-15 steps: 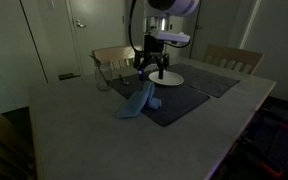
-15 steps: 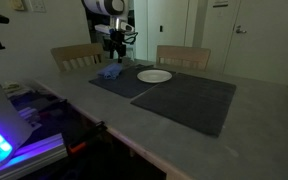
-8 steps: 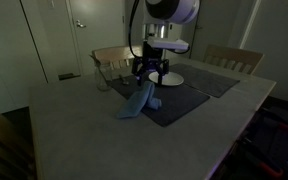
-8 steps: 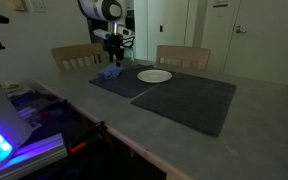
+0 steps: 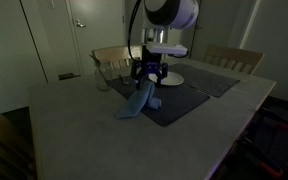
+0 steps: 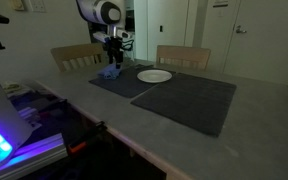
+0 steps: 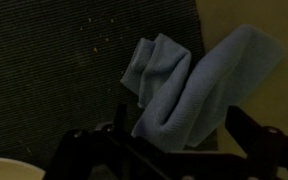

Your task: Use the towel to wipe the plate.

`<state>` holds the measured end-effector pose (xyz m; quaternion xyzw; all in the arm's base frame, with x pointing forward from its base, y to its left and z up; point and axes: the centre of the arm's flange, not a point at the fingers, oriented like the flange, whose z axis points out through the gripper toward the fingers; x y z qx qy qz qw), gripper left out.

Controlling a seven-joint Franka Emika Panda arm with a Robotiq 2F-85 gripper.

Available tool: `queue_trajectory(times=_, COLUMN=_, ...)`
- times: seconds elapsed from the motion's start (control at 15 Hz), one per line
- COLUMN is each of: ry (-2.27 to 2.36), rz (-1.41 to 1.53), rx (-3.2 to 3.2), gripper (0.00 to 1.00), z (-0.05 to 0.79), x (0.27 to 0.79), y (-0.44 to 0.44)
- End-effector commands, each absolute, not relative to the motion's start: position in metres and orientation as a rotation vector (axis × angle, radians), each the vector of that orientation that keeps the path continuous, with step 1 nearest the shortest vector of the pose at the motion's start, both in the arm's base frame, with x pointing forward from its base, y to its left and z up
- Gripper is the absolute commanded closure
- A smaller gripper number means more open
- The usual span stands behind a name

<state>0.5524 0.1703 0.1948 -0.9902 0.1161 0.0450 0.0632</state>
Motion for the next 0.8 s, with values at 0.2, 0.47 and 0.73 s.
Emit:
queue_trajectory(times=0.2, ry=0.505, rz=0.117, rx=-3.024, gripper=0.0, z=0.187, x=0.549, y=0.17)
queue_trajectory(times=0.47, ry=0.69, rz=0.041, rx=-3.024, gripper=0.0, z=0.183, x=0.549, y=0.167)
queue_trajectory(times=0.73, ry=0.816, rz=0.096, rx=-2.94, gripper=0.0, z=0.177, x=0.549, y=0.169)
